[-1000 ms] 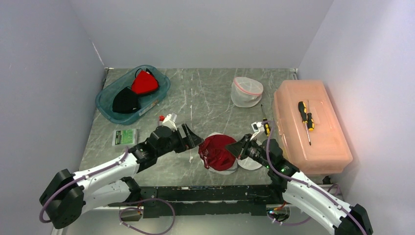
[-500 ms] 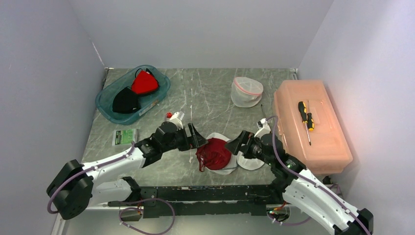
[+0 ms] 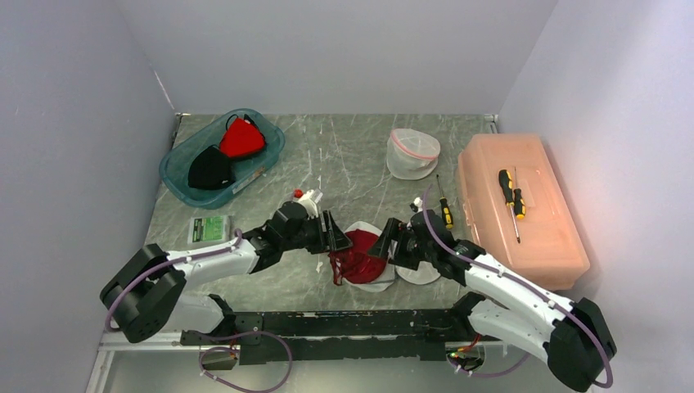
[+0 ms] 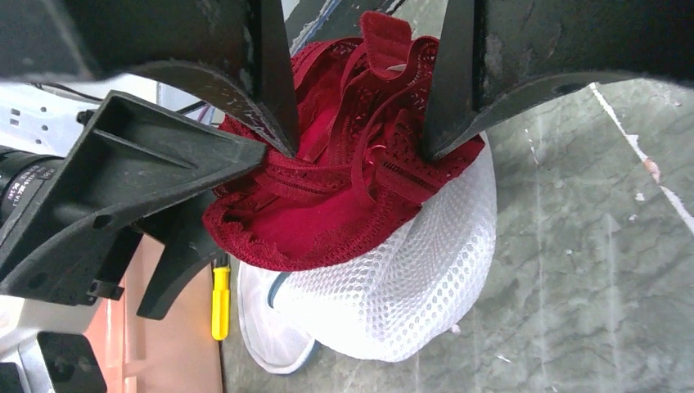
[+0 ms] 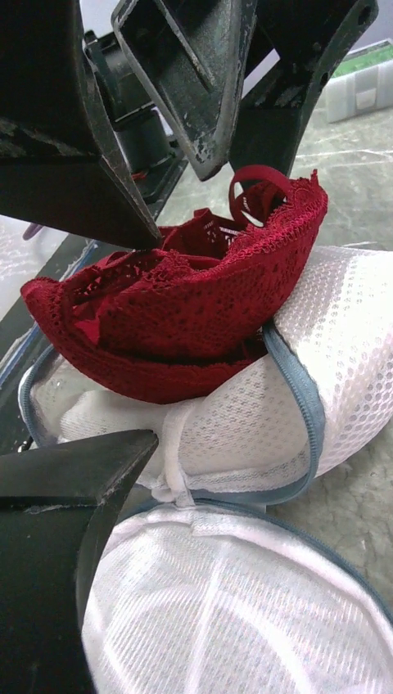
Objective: Unzip the laundry bag and remove the bra
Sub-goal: Pick up the bra from the laundry bag.
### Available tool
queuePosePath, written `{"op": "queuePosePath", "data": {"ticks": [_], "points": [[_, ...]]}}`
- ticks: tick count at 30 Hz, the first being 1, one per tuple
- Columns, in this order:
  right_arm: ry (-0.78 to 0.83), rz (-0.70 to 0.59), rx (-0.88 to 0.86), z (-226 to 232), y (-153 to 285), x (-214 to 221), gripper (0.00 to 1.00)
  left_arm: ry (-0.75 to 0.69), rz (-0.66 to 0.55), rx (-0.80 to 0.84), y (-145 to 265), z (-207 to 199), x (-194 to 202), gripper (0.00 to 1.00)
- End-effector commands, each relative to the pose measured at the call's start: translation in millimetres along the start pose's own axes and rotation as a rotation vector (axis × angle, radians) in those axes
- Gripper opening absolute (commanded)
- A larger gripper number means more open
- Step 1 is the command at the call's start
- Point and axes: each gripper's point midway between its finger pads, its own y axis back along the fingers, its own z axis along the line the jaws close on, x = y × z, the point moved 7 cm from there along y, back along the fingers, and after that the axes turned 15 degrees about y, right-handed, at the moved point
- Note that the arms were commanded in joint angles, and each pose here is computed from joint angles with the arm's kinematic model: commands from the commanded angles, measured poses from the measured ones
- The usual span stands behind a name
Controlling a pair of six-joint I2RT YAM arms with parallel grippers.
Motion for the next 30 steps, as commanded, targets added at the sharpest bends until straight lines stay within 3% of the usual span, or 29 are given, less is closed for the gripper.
{"op": "queuePosePath", "data": {"ticks": [1, 4, 9, 11, 13, 14, 16, 17, 19, 22, 26, 30], "points": [[0.025, -0.052, -0.096, 20, -3, -18, 0.8, -0.031, 0.033, 0.09, -5, -12, 0, 0.59], [0.033, -0.061, -0.096, 20, -9, -20, 0.67, -0.031, 0.052, 0.096, -9, -10, 1, 0.55], [0.039, -0.079, -0.101, 20, -14, -22, 0.34, -0.037, 0.074, 0.103, -13, -9, 3, 0.49], [0.061, -0.089, -0.093, 21, -11, -24, 0.26, -0.041, 0.067, 0.097, -10, -10, 2, 0.49], [0.096, -0.117, -0.075, 22, -3, -28, 0.26, -0.05, 0.051, 0.091, -6, -11, 1, 0.49], [0.116, -0.123, -0.068, 23, 0, -29, 0.31, -0.057, 0.042, 0.09, -4, -12, 0, 0.5], [0.143, -0.116, -0.058, 22, 6, -29, 0.59, -0.069, 0.032, 0.084, -1, -14, -2, 0.5], [0.153, -0.111, -0.056, 23, 8, -29, 0.67, -0.075, 0.032, 0.083, 0, -14, -2, 0.5], [0.157, -0.102, -0.051, 24, 12, -29, 0.73, -0.079, 0.033, 0.081, 0, -14, -2, 0.5], [0.146, -0.096, -0.075, 29, 17, -30, 0.73, -0.073, 0.036, 0.084, -1, -13, -1, 0.5], [0.135, -0.021, -0.071, 31, 8, -28, 0.64, -0.061, 0.042, 0.094, -4, -12, 0, 0.5], [0.121, 0.021, -0.063, 28, -4, -22, 0.61, -0.061, 0.044, 0.096, -3, -13, 0, 0.5]]}}
